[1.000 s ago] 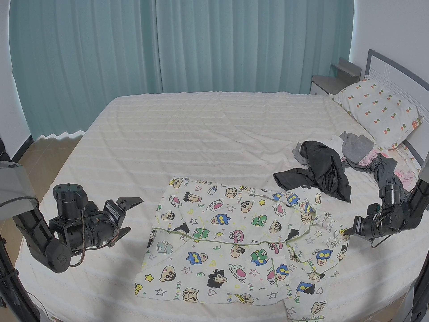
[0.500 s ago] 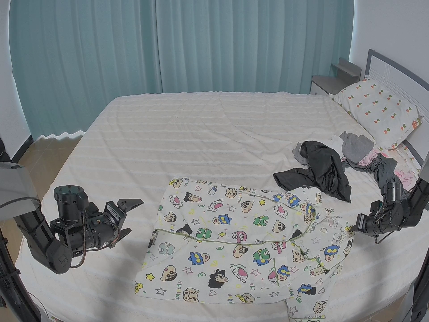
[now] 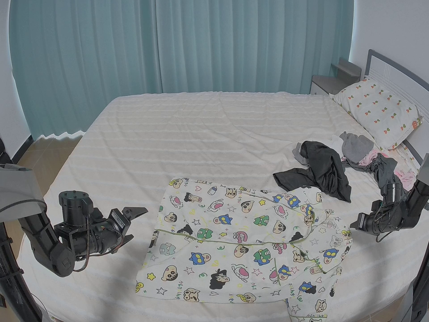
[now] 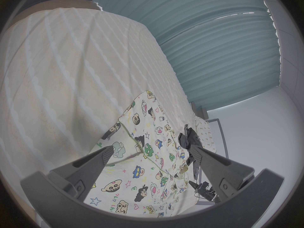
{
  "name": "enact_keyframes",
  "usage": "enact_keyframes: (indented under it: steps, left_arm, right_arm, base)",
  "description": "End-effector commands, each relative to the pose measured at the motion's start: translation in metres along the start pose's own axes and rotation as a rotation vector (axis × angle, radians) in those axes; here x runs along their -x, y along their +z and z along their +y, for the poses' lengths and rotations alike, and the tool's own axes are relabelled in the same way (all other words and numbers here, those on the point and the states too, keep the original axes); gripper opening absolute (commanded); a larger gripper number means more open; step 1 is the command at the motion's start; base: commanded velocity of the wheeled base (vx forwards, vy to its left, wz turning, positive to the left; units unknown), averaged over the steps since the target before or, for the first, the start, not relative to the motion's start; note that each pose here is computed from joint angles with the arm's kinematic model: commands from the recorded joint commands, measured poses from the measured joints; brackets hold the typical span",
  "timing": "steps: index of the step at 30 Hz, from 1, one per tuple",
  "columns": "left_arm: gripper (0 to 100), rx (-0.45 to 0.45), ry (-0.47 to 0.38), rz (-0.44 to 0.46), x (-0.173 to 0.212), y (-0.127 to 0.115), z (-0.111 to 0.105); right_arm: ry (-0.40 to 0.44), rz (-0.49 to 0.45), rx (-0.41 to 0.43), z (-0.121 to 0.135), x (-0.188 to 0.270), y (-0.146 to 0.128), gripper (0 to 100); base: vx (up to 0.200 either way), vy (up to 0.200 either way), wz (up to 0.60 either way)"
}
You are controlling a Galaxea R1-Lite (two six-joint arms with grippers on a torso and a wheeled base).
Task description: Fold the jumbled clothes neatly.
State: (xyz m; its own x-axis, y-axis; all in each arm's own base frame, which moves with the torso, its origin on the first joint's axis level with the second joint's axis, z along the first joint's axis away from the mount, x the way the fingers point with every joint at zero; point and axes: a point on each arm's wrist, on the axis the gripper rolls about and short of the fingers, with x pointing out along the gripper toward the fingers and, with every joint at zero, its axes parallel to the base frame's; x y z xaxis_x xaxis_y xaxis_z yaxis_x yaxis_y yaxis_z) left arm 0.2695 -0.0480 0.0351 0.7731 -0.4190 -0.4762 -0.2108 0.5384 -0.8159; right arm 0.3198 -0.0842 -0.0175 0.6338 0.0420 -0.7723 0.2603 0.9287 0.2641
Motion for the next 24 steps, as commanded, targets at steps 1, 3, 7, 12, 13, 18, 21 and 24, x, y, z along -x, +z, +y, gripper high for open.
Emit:
enact_keyframes:
  steps: [1, 3, 7, 12, 13, 18, 21, 24]
  left_arm:
    - [100, 0.007, 0.022, 0.016, -0.003, -0.003, 0.006]
    - [100, 0.013, 0.024, 0.030, -0.003, -0.004, 0.007]
    - [100, 0.016, 0.016, 0.048, -0.002, -0.005, 0.008]
    - [100, 0.022, 0.002, 0.085, -0.002, -0.008, 0.008]
    - [100, 0.020, 0.002, 0.098, -0.003, -0.011, 0.008]
    - [100, 0.017, 0.009, 0.121, -0.002, -0.017, 0.009]
    - [100, 0.017, 0.007, 0.121, -0.002, -0.016, 0.008]
    - [100, 0.020, 0.003, 0.134, -0.002, -0.017, 0.009]
  right_arm:
    - [0.000, -0.001, 0.002, 0.000, 0.001, 0.000, 100]
    - [0.017, -0.012, 0.014, 0.006, 0.009, 0.001, 100]
    - [0.063, -0.026, 0.039, 0.019, 0.024, 0.000, 100]
    - [0.138, -0.035, 0.103, 0.049, 0.042, -0.003, 100]
    - [0.138, -0.027, 0.112, 0.052, 0.044, -0.007, 100]
    - [0.199, 0.098, 0.123, 0.054, 0.071, -0.053, 100]
    - [0.295, 0.177, 0.122, 0.055, 0.081, -0.075, 100]
    - [0.314, 0.219, 0.123, 0.053, 0.082, -0.086, 100]
  base:
    - [0.000, 0.000, 0.00]
    - [0.000, 0.000, 0.00]
    - [0.000, 0.000, 0.00]
    - [0.000, 0.000, 0.00]
    - [0.000, 0.000, 0.00]
    - [-0.120, 0.000, 0.00]
    - [-0.200, 0.000, 0.00]
    - [-0.200, 0.000, 0.00]
